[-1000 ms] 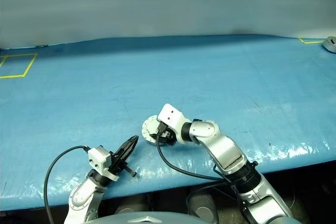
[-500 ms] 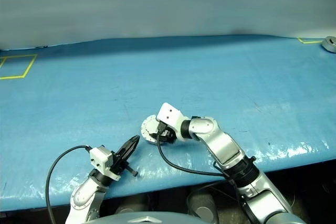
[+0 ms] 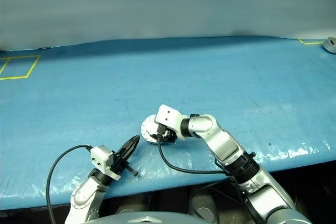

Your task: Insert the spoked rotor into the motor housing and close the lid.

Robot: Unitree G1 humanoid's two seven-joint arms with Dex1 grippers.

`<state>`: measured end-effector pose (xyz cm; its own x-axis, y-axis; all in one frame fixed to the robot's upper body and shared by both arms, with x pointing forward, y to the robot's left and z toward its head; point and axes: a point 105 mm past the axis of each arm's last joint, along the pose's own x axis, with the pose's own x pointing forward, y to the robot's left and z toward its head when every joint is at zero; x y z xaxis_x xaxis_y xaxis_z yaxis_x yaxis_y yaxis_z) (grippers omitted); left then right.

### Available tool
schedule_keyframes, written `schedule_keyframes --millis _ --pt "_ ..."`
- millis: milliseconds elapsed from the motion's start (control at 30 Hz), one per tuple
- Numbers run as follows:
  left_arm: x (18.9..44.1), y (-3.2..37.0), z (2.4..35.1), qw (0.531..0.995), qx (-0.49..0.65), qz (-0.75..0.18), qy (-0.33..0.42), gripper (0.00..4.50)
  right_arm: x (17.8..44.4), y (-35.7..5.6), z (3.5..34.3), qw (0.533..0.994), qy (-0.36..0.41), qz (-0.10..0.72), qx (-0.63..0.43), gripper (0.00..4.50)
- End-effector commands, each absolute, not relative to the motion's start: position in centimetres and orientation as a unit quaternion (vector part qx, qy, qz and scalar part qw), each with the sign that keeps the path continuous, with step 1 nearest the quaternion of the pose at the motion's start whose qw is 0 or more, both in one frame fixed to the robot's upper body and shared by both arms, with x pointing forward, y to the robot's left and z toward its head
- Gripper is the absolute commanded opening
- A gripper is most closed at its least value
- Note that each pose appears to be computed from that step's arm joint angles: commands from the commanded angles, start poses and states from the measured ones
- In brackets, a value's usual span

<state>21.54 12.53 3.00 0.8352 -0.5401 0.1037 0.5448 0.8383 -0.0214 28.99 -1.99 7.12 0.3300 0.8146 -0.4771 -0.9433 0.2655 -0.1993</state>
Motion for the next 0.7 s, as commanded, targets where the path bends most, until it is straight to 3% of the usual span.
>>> schedule_keyframes --millis 33,133,400,467,700 --pt "21.6 12.3 4.3 0.954 -0.016 -0.292 -0.069 0.0 30.0 -3.9 5.3 0.802 0.202 0.521 -0.212 3.03" --pt "21.6 12.3 4.3 0.954 -0.015 -0.293 -0.069 0.0 30.6 -5.3 4.1 0.801 0.233 0.483 -0.267 3.03" --pt "21.7 12.2 4.3 0.952 -0.014 -0.297 -0.068 0.0 29.8 -5.2 4.5 0.792 0.234 0.509 -0.243 3.03" --pt "21.7 12.2 4.3 0.952 -0.013 -0.299 -0.068 0.0 29.6 -4.8 5.0 0.805 0.255 0.508 -0.168 3.03" --pt "21.8 12.3 4.3 0.952 -0.011 -0.3 -0.067 0.0 29.4 -5.1 4.7 0.796 0.256 0.506 -0.21 3.03"
